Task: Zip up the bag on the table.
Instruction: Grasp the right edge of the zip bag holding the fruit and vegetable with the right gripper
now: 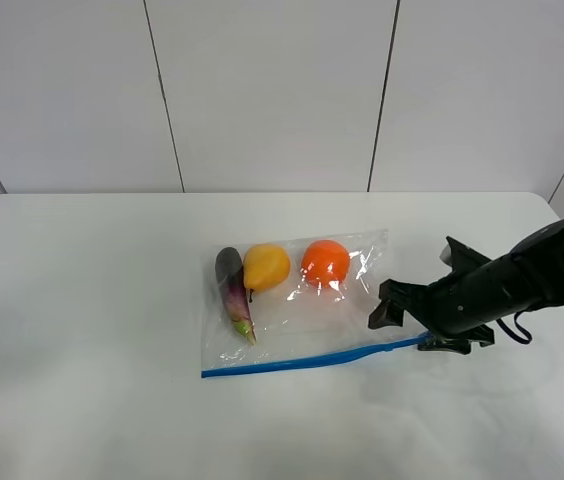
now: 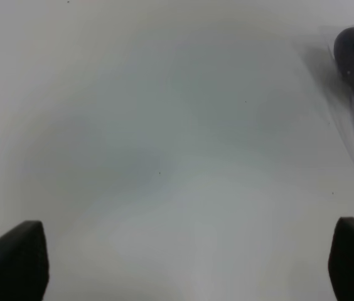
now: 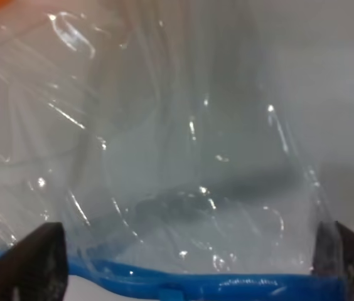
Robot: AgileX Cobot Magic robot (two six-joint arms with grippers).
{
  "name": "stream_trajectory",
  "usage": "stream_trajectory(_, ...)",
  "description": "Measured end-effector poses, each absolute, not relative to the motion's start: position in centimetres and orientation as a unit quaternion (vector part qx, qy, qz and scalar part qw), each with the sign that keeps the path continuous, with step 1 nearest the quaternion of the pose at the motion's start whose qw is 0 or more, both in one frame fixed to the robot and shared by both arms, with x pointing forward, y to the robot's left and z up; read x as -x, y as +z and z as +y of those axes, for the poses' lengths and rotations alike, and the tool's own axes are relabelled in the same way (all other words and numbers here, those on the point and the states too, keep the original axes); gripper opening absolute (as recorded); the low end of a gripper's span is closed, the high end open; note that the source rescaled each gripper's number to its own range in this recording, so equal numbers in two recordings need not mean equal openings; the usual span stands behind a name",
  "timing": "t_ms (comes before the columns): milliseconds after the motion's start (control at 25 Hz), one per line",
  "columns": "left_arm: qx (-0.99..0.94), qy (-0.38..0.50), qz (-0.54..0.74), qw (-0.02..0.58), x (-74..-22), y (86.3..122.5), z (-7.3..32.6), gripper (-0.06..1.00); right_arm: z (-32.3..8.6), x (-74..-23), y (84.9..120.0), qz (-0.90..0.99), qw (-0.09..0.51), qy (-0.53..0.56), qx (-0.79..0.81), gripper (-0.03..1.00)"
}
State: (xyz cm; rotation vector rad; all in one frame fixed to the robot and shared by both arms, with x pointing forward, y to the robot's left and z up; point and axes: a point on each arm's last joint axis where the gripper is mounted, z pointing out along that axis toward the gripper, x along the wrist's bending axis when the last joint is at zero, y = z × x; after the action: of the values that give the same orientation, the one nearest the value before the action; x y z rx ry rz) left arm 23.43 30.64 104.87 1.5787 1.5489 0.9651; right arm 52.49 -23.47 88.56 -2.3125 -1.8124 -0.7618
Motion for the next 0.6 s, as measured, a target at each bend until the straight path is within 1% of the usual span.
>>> stream_trajectory(280, -0.611, 0.374, 0.6, 0.356, -23.43, 104.87, 30.64, 1.0, -23.47, -52.52, 88.58, -0.598, 0.052, -0.252, 0.759, 0.68)
stream_trajectory(480, -0.611, 0.374, 0.6, 0.356, -23.43, 104.87, 30.64, 1.0, -23.47, -52.53, 88.58, -0.597, 0.052, -0.252, 0.76, 0.51)
stream_trajectory(600, -0.611, 0.374, 0.6, 0.356, -23.43, 104.87, 30.64, 1.0, -23.51, -52.57, 88.57, -0.596, 0.049, -0.253, 0.761, 0.48)
